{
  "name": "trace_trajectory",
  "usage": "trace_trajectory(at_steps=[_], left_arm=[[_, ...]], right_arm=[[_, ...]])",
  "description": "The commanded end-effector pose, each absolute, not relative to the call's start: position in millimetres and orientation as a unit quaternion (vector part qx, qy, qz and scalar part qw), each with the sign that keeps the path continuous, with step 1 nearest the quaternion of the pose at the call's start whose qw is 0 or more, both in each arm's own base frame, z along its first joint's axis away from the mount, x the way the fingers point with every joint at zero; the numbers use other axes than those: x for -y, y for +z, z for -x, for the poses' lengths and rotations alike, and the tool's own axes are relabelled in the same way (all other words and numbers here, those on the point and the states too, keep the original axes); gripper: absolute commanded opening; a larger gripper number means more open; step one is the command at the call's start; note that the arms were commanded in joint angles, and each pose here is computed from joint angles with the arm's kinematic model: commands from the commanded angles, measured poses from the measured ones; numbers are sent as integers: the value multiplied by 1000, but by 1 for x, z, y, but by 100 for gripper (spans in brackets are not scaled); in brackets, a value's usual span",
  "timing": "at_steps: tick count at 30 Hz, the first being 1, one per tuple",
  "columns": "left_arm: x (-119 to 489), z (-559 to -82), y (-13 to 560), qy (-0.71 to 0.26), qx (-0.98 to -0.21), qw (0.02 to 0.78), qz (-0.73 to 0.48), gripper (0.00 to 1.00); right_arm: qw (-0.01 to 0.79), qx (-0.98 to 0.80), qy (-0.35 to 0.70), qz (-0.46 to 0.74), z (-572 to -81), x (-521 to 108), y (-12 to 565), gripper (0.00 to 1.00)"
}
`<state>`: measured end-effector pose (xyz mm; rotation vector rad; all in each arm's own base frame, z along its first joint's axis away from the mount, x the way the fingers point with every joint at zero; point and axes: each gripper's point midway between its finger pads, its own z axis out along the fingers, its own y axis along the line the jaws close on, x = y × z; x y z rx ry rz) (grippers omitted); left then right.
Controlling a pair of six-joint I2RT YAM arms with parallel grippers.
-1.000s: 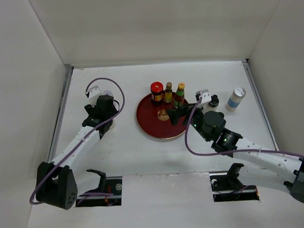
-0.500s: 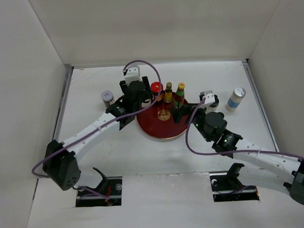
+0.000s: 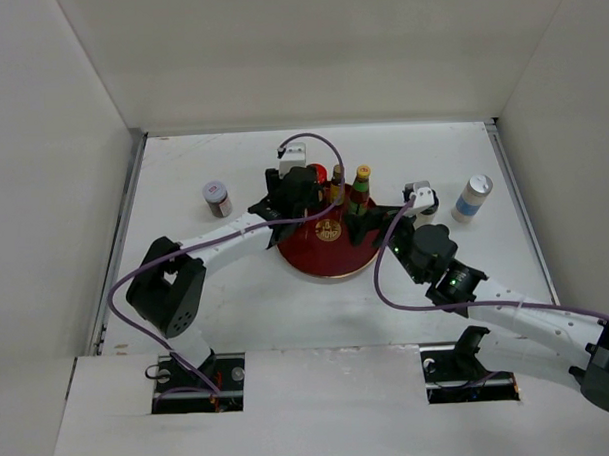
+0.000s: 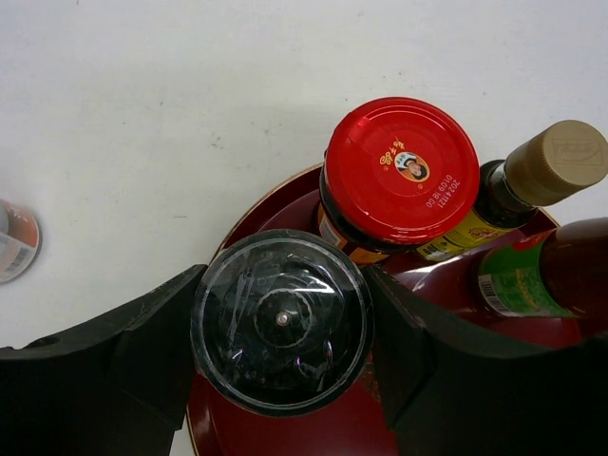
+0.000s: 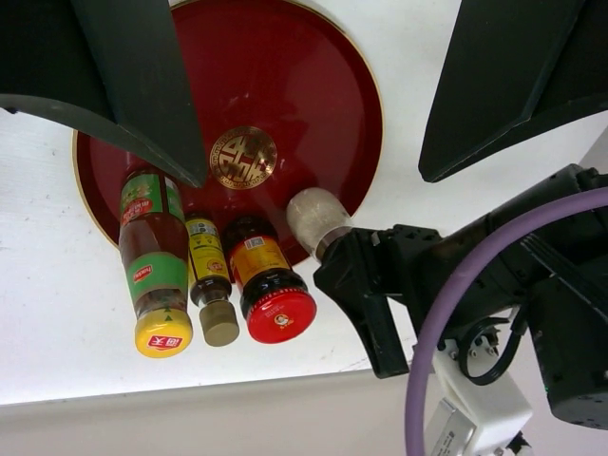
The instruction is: Organize the condiment bottles
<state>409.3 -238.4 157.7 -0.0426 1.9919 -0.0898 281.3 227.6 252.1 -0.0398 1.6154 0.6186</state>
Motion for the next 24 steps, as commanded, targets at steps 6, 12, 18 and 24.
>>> trace_trajectory(at_steps=[6, 12, 18, 24], left_arm=[[247, -427, 190, -66, -802, 593, 42, 48], [240, -422, 172, -57, -808, 585, 43, 51], [238, -421, 163, -57, -807, 585, 45, 53], [235, -414, 172, -66, -798, 597, 51, 75]], right_arm=[[670, -685, 285, -7, -284, -221, 272, 100], [670, -687, 283, -7, -285, -221, 271, 100], [671, -686, 283, -9, -284, -220, 272, 100], [671, -686, 282, -9, -285, -219, 272, 100]])
